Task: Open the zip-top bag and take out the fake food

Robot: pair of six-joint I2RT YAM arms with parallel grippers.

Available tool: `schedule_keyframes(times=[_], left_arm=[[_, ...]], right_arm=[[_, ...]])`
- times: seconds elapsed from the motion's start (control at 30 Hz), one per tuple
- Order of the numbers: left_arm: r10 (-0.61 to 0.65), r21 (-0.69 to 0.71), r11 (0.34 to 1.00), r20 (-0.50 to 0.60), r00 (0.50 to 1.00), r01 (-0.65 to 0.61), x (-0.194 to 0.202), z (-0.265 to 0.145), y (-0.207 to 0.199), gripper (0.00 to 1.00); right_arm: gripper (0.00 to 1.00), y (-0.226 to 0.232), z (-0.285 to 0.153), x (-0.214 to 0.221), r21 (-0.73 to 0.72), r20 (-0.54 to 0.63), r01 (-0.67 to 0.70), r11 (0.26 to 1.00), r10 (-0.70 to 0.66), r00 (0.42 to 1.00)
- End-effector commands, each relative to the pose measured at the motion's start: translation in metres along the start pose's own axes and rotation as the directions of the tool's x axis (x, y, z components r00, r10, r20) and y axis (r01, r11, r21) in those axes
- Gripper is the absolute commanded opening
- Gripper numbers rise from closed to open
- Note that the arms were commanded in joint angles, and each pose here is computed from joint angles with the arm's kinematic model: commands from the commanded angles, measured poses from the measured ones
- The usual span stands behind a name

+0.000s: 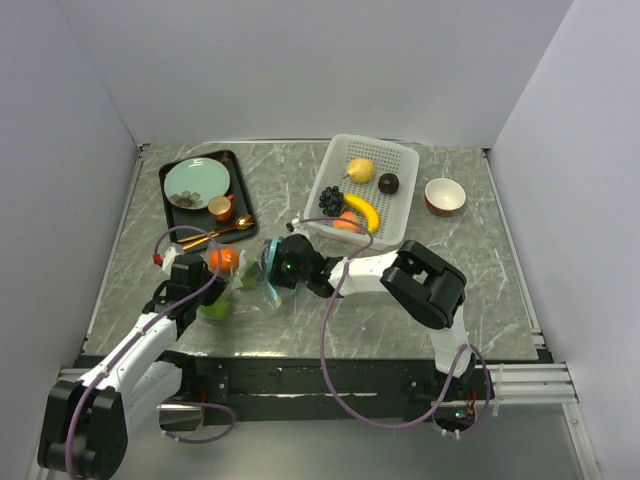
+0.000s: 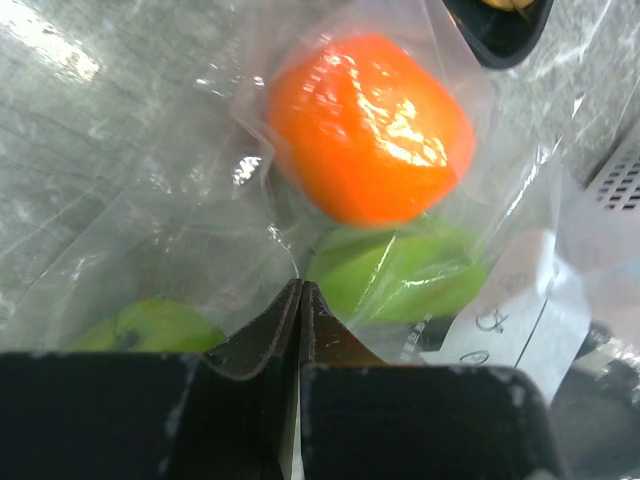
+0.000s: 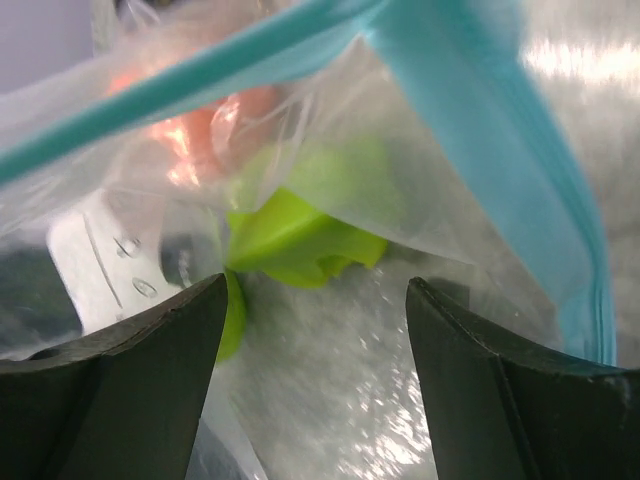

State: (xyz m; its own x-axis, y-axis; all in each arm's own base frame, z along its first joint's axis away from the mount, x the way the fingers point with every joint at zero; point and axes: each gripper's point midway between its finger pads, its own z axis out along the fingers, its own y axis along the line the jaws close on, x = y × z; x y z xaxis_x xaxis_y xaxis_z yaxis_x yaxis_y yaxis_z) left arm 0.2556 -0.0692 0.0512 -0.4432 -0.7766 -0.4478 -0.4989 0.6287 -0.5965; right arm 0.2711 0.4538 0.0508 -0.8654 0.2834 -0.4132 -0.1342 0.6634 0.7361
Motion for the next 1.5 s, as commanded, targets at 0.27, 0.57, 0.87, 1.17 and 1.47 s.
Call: schedule_keyframes(times=[0.27, 0.57, 0.87, 1.17, 1.47], left_arm=[[0.078, 0.063, 0.995, -0.084, 0.993, -0.072, 0.018, 0.001, -0.004, 0.06], [0.101, 0.085, 0.992, -0.117, 0.988, -0.092, 0.025, 0.002, -0.005, 0.04], [0.116, 0.107, 0.989, -0.115, 0.986, -0.104, 0.025, -0.001, -0.008, 0.03], [0.09, 0.064, 0.994, -0.095, 0.991, -0.084, 0.019, -0.005, -0.004, 0.04], [0.035, 0.024, 0.999, -0.009, 0.999, -0.035, 0.004, -0.009, 0.001, 0.05]], right_arm=[[0.81, 0.013, 0.026, -0.03, 0.064, 0.087, -0.026, 0.998, 0.02, 0.996], [0.78, 0.002, 0.04, -0.028, 0.143, 0.089, 0.014, 0.99, -0.026, 0.996], [0.56, 0.005, 0.042, -0.032, 0.13, 0.103, 0.048, 0.99, -0.061, 0.993], [0.23, 0.017, 0.024, -0.037, 0.102, 0.121, 0.071, 0.992, -0.083, 0.989], [0.22, 0.01, 0.001, -0.031, 0.089, 0.109, 0.087, 0.992, -0.096, 0.989]])
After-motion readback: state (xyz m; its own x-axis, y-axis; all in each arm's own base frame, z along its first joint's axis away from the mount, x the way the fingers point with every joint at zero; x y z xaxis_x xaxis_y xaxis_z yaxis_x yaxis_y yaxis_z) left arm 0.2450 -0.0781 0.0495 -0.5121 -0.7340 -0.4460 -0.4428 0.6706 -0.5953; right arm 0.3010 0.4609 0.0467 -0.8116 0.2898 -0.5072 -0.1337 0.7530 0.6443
